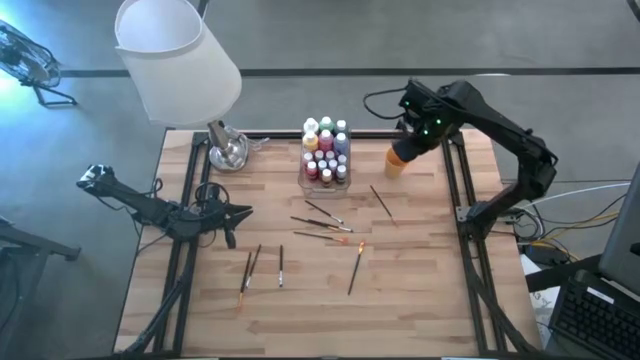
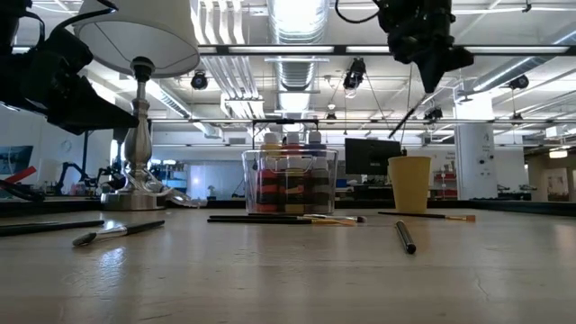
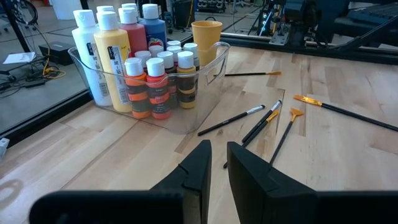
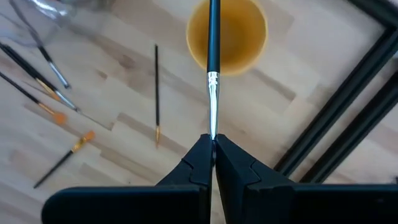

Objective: Pick & Place Paint Supplies
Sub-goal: Put the silver paint brush into the cup

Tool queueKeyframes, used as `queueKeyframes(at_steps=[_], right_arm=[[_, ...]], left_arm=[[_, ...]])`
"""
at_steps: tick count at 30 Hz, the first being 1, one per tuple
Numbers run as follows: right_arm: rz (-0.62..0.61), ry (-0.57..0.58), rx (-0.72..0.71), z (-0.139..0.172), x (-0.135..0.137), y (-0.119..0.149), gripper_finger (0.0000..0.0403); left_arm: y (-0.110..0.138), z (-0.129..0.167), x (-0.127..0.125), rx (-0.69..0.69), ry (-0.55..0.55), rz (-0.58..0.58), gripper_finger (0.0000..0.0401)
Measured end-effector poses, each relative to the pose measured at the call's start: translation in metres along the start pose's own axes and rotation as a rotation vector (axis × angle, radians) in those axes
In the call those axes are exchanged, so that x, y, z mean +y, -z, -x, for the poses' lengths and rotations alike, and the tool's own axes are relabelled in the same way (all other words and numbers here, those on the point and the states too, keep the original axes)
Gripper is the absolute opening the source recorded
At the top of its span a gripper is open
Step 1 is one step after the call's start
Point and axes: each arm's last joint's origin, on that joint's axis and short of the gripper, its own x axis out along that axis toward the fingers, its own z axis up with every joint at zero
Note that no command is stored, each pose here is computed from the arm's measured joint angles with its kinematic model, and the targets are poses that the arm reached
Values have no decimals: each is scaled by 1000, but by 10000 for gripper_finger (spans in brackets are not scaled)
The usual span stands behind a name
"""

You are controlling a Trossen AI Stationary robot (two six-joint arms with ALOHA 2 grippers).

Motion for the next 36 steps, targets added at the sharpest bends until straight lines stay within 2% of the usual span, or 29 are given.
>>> queueKeyframes(at_steps=[20, 36], right_arm=[[-25, 58, 161, -44, -15, 6, 8], [2, 81, 255, -79, -10, -35, 8]], left_arm=[[0, 0, 0, 0, 0, -1, 57], [0, 0, 0, 0, 0, 0, 58]])
